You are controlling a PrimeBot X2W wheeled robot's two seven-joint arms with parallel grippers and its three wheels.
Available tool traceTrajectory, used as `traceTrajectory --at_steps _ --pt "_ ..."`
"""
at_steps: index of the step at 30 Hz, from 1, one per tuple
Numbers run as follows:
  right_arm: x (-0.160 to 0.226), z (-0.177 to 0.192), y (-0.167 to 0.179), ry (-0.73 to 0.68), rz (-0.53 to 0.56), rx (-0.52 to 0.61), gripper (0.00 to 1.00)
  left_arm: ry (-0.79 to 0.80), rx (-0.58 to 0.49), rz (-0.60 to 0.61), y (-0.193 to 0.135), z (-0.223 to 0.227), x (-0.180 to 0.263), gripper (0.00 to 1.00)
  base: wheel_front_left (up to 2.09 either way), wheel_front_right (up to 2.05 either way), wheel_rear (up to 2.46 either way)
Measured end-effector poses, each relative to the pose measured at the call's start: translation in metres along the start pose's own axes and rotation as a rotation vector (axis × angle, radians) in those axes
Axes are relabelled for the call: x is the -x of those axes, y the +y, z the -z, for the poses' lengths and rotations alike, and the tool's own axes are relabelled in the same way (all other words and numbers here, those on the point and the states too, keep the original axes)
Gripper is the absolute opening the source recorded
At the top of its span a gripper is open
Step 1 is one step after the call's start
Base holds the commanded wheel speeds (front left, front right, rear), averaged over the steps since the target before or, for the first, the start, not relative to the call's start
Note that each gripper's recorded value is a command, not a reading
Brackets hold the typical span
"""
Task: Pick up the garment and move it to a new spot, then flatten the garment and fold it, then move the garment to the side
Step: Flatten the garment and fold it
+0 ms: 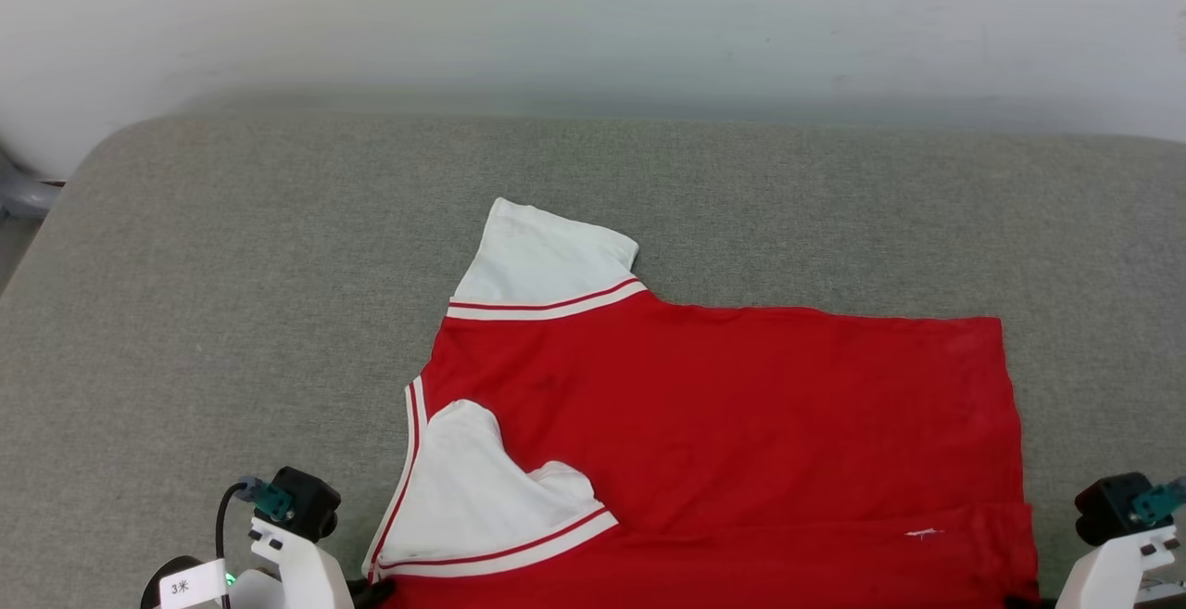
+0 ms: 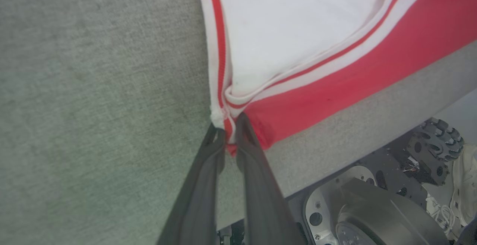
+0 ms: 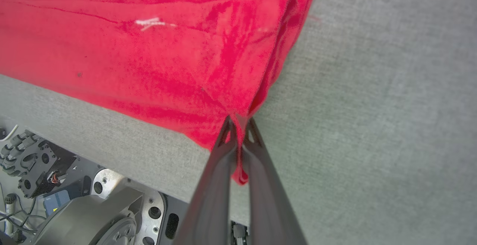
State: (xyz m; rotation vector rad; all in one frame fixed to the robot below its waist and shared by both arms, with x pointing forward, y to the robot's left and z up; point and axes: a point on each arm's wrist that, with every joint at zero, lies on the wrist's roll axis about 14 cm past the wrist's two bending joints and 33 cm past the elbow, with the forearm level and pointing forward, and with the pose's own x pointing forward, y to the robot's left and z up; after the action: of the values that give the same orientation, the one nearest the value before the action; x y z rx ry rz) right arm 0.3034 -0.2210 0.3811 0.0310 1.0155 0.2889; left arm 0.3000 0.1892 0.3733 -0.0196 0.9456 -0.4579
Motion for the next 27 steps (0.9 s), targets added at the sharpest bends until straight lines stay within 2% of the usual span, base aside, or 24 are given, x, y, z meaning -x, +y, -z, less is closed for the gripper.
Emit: traceTrajectory --at_steps 2,3,4,5,11,17,22,27 --pt "-0.005 0.005 0.001 0.012 0.002 -0.002 0.0 0.007 0.018 -0.007 0.002 0.004 -0.002 0.0 0.0 0.0 0.0" --pt "-0.006 0.004 0.002 0.003 -0.002 -0.001 0.13 0.005 0.026 -0.008 0.002 0.004 -0.002 0.13 0.0 0.0 0.0" --pt "-0.007 0.002 0.003 -0.015 -0.003 0.0 0.47 -0.014 0.028 -0.011 0.002 0.001 -0.002 0.96 0.0 0.0 0.0" --pt "-0.007 -0.002 0.004 -0.037 -0.002 0.004 1.0 -0.036 0.036 -0.014 0.003 -0.002 -0.001 1.0 0.0 0.0 0.0" --pt "0.005 -0.036 0.001 -0.235 0.022 0.014 1.0 -0.151 0.021 -0.051 0.008 -0.019 0.013 1.0 0.0 0.0 0.0" --pt "0.032 -0.088 -0.005 -0.558 0.09 0.021 1.0 -0.306 -0.02 -0.101 0.016 -0.054 0.03 1.0 0.0 0.0 0.0" --pt "0.059 -0.125 0.002 -0.814 0.129 0.037 1.0 -0.453 -0.089 -0.173 0.027 -0.1 0.045 1.0 0.0 0.0 0.0" --pt "0.085 -0.148 0.014 -1.008 0.157 0.061 1.0 -0.625 -0.148 -0.198 0.027 -0.157 0.056 1.0 0.0 0.0 0.0"
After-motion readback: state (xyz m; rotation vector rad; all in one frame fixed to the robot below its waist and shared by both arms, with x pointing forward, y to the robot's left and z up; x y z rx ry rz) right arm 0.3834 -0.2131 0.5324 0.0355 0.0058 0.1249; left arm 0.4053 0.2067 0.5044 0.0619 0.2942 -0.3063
